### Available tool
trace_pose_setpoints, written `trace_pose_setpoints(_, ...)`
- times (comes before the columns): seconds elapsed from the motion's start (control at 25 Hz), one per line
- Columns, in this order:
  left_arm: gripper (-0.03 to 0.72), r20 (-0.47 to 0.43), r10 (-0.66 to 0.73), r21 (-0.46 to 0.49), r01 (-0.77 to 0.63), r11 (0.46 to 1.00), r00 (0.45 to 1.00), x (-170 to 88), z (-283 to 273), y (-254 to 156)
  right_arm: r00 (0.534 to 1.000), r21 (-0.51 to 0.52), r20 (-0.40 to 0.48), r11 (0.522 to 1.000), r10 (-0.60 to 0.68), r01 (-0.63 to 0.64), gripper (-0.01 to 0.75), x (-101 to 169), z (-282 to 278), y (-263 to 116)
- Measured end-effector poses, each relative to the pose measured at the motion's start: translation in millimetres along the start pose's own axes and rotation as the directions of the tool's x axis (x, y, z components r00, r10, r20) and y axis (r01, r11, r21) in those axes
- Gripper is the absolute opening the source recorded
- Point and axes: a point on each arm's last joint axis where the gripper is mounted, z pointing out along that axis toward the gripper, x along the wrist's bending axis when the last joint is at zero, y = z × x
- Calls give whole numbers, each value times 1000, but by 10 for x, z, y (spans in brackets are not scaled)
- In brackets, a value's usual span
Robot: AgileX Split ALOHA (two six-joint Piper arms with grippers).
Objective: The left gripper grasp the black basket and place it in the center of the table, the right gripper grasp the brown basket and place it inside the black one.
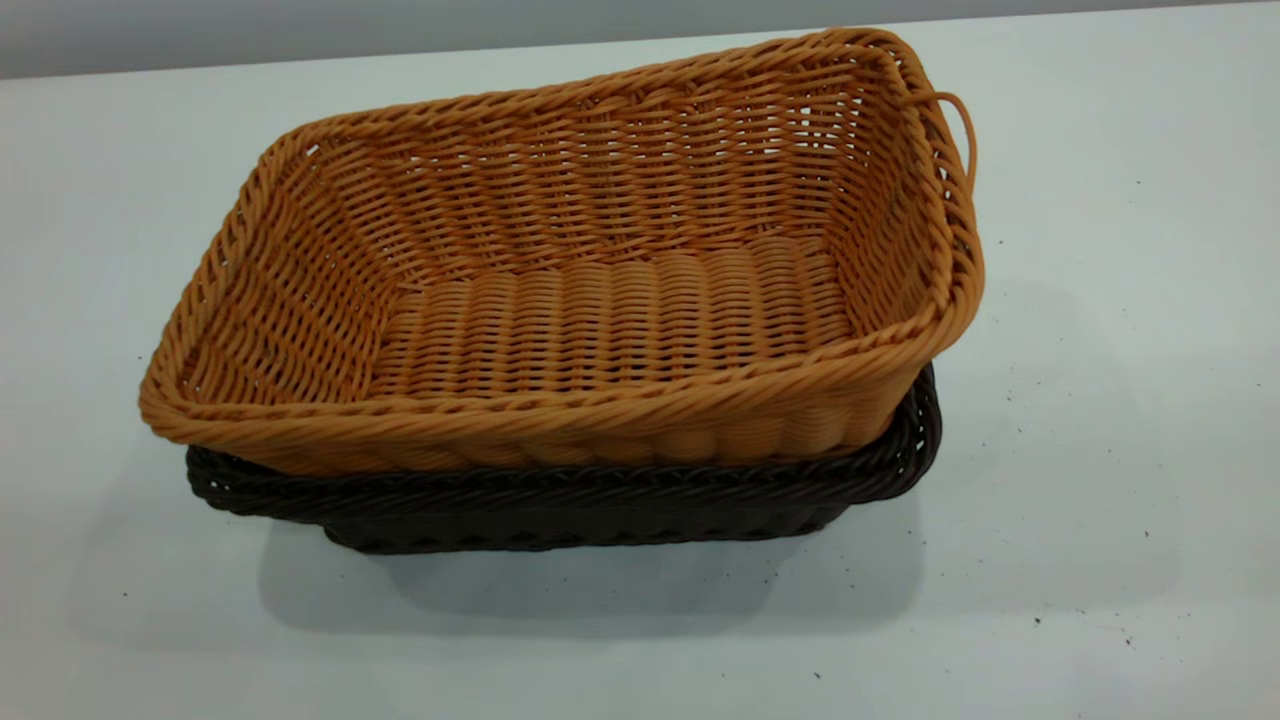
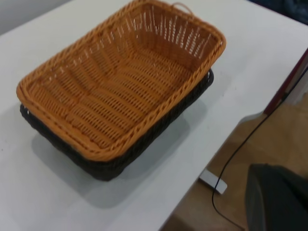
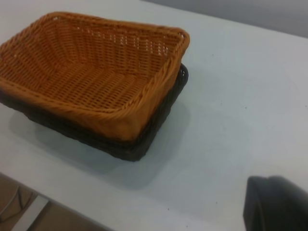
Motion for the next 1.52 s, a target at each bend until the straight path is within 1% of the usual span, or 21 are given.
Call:
trace_pose_setpoints(0.16, -1, 0, -1, 27, 1, 1000, 1000, 3, 65, -42, 1000, -11, 1, 1000, 2, -2, 0, -3, 12, 6)
trace_pose_setpoints(0.32, -1, -2, -3, 79, 3, 997, 1000, 11, 195, -134, 1000, -10, 0, 1000, 3, -3, 0, -2, 12, 6)
trace_pose_setpoints(0.48, -1, -4, -5, 45, 6, 999, 1000, 19, 351, -164, 1000, -10, 0, 1000, 3, -3, 0, -2, 12, 6)
trace_pose_setpoints(0.8, -1, -5, -7, 61, 7, 998, 1000, 27, 474, -237, 1000, -10, 0, 1000, 3, -3, 0, -2, 12, 6)
trace_pose_setpoints(0.88, -1, -16, -1, 74, 2, 997, 1000, 38, 504, -265, 1000, -11, -9, 1000, 17, -17, 0, 7, 12, 7)
trace_pose_setpoints(1.0, -1, -20, 2, 66, 0, 998, 1000, 42, 506, -258, 999, -16, -35, 999, 33, -34, 0, 29, 12, 12)
trace_pose_setpoints(1.2, -1, -21, 1, 67, 0, 998, 1000, 42, 506, -260, 999, -14, -37, 999, 34, -35, 0, 31, 15, 8)
trace_pose_setpoints(1.28, -1, -37, -7, 67, 9, 998, 999, 42, 506, -260, 999, -14, -37, 999, 34, -35, 0, 31, 15, 8)
trace_pose_setpoints(1.4, -1, -94, -36, 66, 42, 997, 995, 42, 507, -262, 999, -14, -30, 999, 39, -40, 0, 32, 17, 10)
trace_pose_setpoints(1.52, -1, -192, -86, 56, 99, 994, 978, 43, 507, -263, 998, -14, 8, 998, 59, -59, 0, 32, 25, 14)
